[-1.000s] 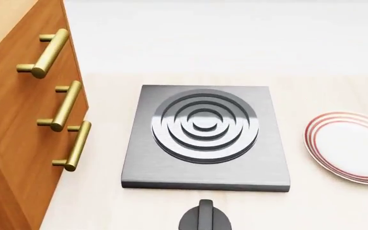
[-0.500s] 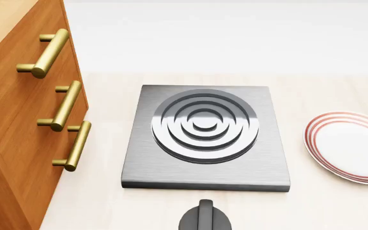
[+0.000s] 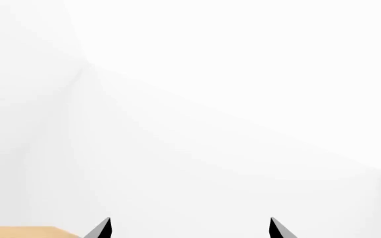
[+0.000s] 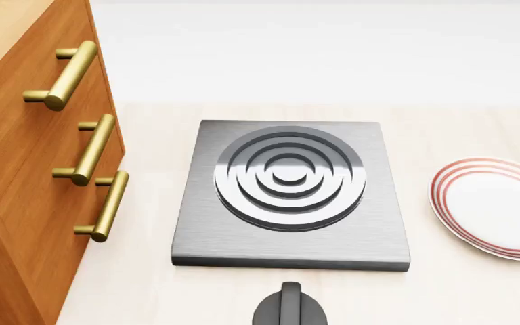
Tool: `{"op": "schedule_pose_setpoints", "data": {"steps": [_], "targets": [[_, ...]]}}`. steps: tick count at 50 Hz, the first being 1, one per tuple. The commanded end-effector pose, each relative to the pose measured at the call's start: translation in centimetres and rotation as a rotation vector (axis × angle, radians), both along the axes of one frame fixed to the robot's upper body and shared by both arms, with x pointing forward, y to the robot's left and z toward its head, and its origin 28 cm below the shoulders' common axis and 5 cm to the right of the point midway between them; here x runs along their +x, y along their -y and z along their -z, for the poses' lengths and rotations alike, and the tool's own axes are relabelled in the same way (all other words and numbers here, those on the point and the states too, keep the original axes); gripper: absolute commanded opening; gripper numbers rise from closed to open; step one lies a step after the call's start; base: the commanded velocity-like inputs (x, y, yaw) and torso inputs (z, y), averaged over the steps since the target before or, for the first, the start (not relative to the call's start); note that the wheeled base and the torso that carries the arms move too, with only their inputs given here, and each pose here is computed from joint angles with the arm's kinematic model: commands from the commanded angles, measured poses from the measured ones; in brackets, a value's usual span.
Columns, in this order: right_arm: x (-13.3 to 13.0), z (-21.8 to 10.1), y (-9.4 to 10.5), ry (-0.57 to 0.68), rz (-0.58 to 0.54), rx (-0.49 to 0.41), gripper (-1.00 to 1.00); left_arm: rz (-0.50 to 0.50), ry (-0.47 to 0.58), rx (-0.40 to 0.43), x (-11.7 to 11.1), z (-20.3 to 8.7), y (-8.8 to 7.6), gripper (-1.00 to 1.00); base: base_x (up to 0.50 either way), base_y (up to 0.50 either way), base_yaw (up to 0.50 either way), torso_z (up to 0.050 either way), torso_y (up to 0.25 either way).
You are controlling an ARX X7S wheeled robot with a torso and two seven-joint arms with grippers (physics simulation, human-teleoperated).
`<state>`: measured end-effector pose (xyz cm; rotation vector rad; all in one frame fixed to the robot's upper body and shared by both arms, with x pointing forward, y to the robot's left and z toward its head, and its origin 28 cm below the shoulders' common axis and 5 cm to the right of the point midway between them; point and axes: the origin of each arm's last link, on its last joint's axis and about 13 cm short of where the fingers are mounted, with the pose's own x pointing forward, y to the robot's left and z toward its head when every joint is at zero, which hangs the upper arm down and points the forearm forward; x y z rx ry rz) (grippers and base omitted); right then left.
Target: Put the bowl on the stove.
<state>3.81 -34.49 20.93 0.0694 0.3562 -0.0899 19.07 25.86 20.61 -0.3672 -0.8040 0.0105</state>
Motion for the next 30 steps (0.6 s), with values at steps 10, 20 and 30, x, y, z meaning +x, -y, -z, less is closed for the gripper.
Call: {"op": "schedule_pose_setpoints", "data": {"steps": [10,20,30], "targets": [[1.5,2.6,-0.3,-0.055,0.006,0.003,1.00,-0.039,0.002,0.016,0.1,0.2,-0.2,1.00,0.00,0.00,0.00,0.000,0.000],[3.1,3.5,-0.2,-0.082,0.009,0.007,1.00,-0.041,0.002,0.019,0.2,0.2,-0.2,1.00,0.00,0.00,0.00,0.000,0.000],[4.5,4.0,-0.2,-0.086,0.032,0.008,1.00,-0.037,0.001,0.019,0.1,0.3,-0.1,1.00,0.00,0.00,0.00,0.000,0.000]]}}
